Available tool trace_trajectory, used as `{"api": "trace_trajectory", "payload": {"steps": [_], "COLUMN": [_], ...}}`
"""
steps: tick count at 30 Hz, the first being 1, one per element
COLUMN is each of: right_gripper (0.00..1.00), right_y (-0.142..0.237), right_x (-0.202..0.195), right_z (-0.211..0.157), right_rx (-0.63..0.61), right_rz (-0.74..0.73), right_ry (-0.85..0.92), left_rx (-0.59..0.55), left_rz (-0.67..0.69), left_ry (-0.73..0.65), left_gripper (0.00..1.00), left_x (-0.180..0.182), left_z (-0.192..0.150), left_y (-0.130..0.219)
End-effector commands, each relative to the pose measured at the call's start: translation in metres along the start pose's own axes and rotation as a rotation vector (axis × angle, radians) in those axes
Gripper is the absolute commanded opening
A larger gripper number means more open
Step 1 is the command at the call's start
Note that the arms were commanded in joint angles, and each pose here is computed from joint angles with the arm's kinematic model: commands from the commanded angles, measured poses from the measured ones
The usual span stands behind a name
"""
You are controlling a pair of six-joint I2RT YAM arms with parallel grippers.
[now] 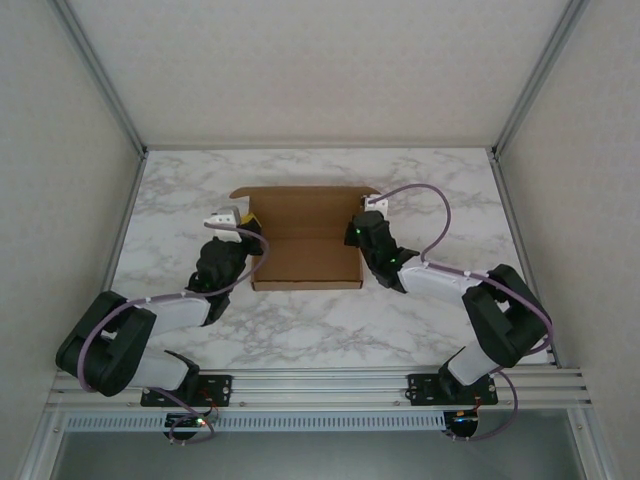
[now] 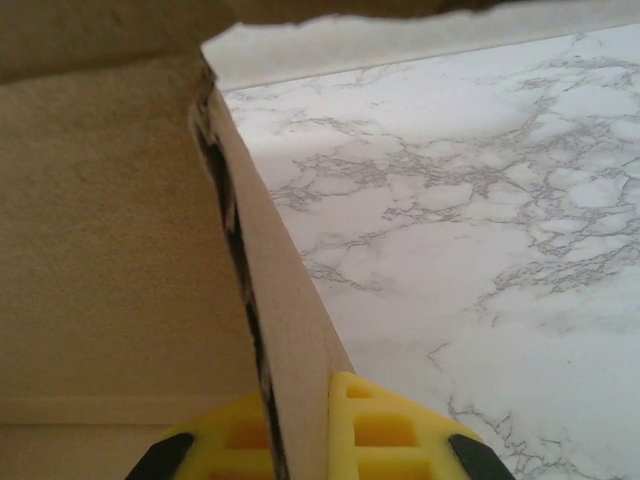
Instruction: Fold the paper box
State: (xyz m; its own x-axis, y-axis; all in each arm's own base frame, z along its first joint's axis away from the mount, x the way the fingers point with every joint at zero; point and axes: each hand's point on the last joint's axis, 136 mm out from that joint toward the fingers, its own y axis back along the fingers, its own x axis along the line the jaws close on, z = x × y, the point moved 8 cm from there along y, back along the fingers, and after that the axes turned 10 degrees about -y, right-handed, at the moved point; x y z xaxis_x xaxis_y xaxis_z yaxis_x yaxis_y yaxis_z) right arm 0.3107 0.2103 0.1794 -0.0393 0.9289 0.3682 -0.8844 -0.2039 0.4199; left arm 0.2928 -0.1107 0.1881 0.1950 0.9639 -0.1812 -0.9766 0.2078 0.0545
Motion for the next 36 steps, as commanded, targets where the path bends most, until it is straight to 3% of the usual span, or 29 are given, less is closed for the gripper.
{"api": "trace_trajectory", "payload": {"steps": [1, 23, 36], "right_gripper": [0.0, 0.0, 0.0], "right_y": [0.011, 0.023, 0.026], "right_x": [0.016, -0.014, -0.027], "right_z": [0.008, -0.034, -0.057], "right_rx": [-0.048, -0.038, -0.015], "right_rz": [0.126, 0.158, 0.162], "right_ry": [-0.032, -0.026, -0.02], "left_rx": [-0.021, -0.01, -0.004], "left_rz": [-0.029, -0.083, -0.043], "left_ry": [0.006, -0.061, -0.085], "left_gripper": [0.1, 0.09, 0.05], "left_x": [-0.007, -0.024, -0.016], "left_z": [-0.002, -0.03, -0.044], "left_y": [0.006, 0.044, 0.063]}}
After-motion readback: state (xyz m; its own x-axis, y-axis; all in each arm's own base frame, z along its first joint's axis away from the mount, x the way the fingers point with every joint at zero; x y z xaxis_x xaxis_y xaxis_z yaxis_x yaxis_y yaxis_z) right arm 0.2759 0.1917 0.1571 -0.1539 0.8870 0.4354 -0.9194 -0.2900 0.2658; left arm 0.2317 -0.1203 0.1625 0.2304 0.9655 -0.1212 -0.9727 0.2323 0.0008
